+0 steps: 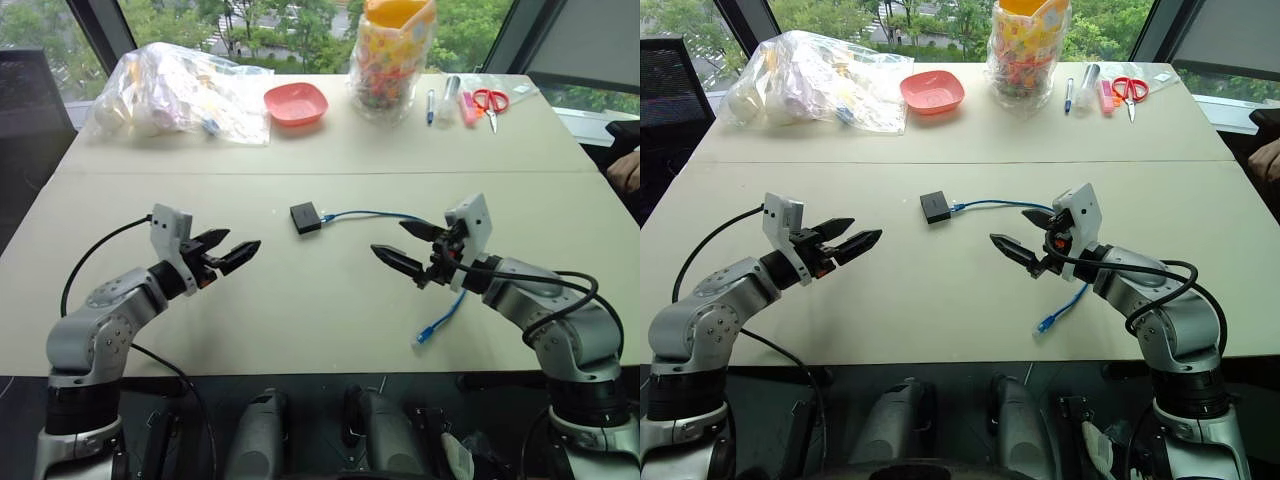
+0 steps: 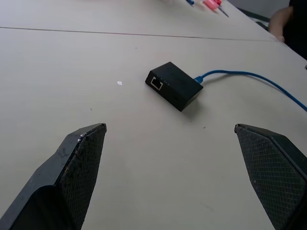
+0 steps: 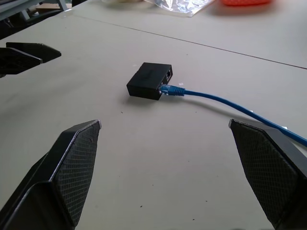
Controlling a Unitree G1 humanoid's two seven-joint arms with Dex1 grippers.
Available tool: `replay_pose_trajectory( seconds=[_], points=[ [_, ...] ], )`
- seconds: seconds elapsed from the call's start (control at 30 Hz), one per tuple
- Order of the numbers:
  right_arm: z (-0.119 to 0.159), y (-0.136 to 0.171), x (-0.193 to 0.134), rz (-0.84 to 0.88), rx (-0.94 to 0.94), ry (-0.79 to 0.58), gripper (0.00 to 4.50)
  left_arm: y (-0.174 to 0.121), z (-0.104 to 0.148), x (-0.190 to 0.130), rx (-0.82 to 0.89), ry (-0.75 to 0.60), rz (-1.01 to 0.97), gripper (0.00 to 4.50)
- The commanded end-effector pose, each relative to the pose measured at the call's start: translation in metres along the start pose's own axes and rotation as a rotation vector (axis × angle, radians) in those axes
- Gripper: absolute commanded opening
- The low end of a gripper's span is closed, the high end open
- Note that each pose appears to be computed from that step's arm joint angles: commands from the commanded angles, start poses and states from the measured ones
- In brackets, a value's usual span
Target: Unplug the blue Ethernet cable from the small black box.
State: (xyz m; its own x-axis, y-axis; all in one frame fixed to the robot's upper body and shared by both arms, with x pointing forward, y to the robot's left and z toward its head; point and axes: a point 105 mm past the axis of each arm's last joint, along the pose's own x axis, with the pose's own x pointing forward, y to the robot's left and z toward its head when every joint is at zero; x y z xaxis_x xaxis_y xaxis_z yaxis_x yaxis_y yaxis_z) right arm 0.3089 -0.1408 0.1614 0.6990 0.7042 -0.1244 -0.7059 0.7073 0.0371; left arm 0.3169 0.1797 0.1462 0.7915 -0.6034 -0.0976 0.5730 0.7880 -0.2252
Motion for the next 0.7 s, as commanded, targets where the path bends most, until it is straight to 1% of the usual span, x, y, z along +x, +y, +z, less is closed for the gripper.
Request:
replay_pose_trajectory(
  seconds=[0.03,0.53,0.7],
  points=[
    [0.01,0.004,0.002,0.015,-0.025,-0.043,4.5,-0.004,0.015,0.002,0.019,-0.054,-0.02,4.47],
    [0.011,-0.001,0.01,0.022,-0.046,-0.049,4.5,0.005,0.019,0.006,0.051,-0.064,0.024,4.47],
    [0.013,-0.011,0.016,0.022,-0.069,-0.034,4.5,0.009,0.025,0.01,0.074,-0.067,0.024,4.47]
  ],
)
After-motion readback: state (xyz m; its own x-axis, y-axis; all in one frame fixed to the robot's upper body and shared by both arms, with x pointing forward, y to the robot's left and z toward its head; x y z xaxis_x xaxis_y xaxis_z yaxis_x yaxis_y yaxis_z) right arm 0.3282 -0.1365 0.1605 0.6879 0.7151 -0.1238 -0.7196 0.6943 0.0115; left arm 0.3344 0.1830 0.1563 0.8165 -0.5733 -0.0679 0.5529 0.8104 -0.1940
